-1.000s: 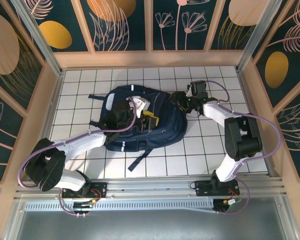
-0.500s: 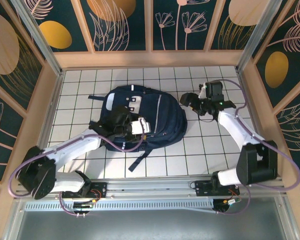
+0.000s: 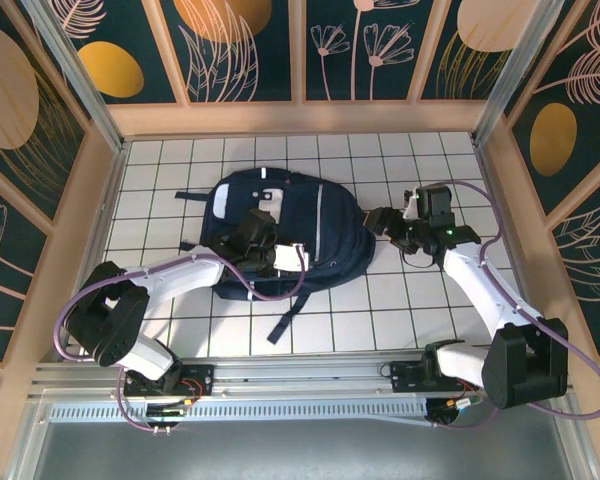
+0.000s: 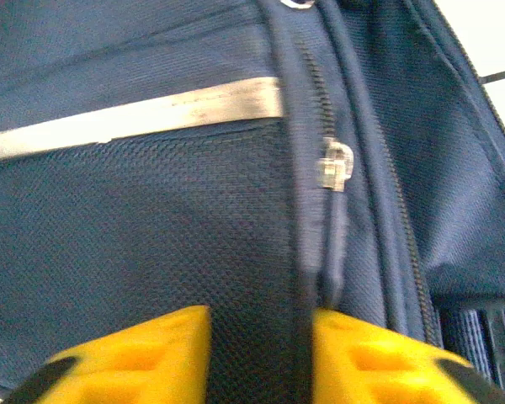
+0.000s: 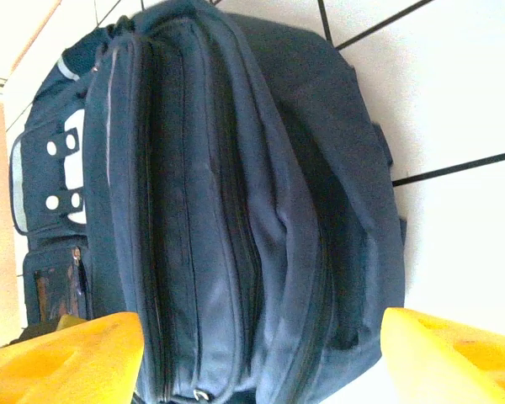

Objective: Pack the student bag

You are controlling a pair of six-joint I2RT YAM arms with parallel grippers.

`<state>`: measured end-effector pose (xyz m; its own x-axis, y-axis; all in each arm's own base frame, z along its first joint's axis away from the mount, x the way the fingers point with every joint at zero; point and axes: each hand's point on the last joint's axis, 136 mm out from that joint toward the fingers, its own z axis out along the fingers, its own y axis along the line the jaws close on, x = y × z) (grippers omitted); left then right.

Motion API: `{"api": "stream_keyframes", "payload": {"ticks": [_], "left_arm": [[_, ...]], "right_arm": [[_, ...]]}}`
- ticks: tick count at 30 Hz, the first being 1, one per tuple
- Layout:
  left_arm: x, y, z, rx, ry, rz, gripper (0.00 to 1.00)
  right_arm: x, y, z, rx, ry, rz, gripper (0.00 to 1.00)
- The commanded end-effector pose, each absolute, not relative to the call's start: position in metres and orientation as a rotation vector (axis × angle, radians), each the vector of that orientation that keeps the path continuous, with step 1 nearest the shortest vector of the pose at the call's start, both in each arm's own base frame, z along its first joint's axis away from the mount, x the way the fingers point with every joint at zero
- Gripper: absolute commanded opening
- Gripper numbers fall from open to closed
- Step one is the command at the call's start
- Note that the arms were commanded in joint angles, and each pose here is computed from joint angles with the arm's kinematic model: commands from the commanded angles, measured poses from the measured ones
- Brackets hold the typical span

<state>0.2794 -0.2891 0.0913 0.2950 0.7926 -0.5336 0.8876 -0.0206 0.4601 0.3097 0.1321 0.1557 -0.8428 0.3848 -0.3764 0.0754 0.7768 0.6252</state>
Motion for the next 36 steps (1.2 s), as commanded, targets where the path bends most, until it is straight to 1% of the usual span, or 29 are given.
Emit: {"api": "stream_keyframes", "payload": {"ticks": [1,4,5,6,11,12,13,14,15,16,17,18,19,20,21,24,27,29,33,35,36], "left_arm": [[0.296,-0.291,0.102,1.767,1.459,-0.082,0.23],[0.294,-0.293,0.095,1.806,1.478,-0.107,0.16],[0.292,-0.292,0.091,1.834,1.475,-0.11,0.1],[0.29,-0.291,0.086,1.856,1.476,-0.11,0.0],[0.298,-0.293,0.08,1.836,1.499,-0.091,0.0],[0.303,-0.295,0.082,1.808,1.51,-0.082,0.06],[0.306,-0.296,0.082,1.793,1.517,-0.081,0.15],[0.307,-0.297,0.08,1.798,1.516,-0.077,0.27],[0.307,-0.298,0.079,1.808,1.511,-0.076,0.31],[0.308,-0.298,0.078,1.81,1.512,-0.076,0.32],[0.31,-0.297,0.076,1.812,1.519,-0.066,0.31],[0.311,-0.297,0.073,1.818,1.522,-0.059,0.29],[0.312,-0.297,0.07,1.825,1.525,-0.05,0.2],[0.314,-0.297,0.069,1.831,1.529,-0.047,0.07],[0.314,-0.297,0.067,1.84,1.535,-0.05,0.0],[0.315,-0.302,0.073,1.828,1.57,-0.093,0.0],[0.319,-0.317,0.107,1.726,1.586,-0.185,0.0],[0.315,-0.323,0.124,1.687,1.607,-0.257,0.0],[0.297,-0.328,0.146,1.624,1.621,-0.413,0.0],[0.291,-0.329,0.15,1.586,1.671,-0.481,0.0],[0.291,-0.33,0.151,1.56,1.707,-0.506,0.0]], "right_arm": [[0.302,0.14,0.156,0.341,2.477,0.864,0.75],[0.298,0.154,0.158,0.303,2.484,0.867,0.75],[0.296,0.16,0.158,0.287,2.489,0.87,0.75],[0.294,0.167,0.159,0.27,2.49,0.873,0.74],[0.282,0.198,0.152,0.201,2.508,0.864,0.74],[0.281,0.202,0.149,0.196,2.509,0.868,0.74],[0.279,0.205,0.145,0.196,2.514,0.882,0.74],[0.277,0.208,0.142,0.2,2.521,0.899,0.74],[0.277,0.21,0.14,0.206,2.522,0.916,0.72],[0.276,0.213,0.139,0.201,2.524,0.933,0.68],[0.276,0.215,0.139,0.198,2.528,0.945,0.65],[0.276,0.216,0.139,0.196,2.529,0.949,0.64],[0.276,0.216,0.14,0.196,2.527,0.949,0.62],[0.276,0.215,0.141,0.198,2.526,0.949,0.6],[0.277,0.215,0.142,0.199,2.523,0.947,0.59],[0.272,0.213,0.14,0.21,2.524,0.945,0.58],[0.263,0.213,0.135,0.221,2.536,0.967,0.58],[0.257,0.217,0.134,0.189,2.537,0.994,0.56],[0.256,0.223,0.142,0.104,2.516,0.963,0.5],[0.258,0.228,0.152,0.05,2.479,0.949,0.44],[0.259,0.231,0.157,0.019,2.461,0.947,0.43]]}}
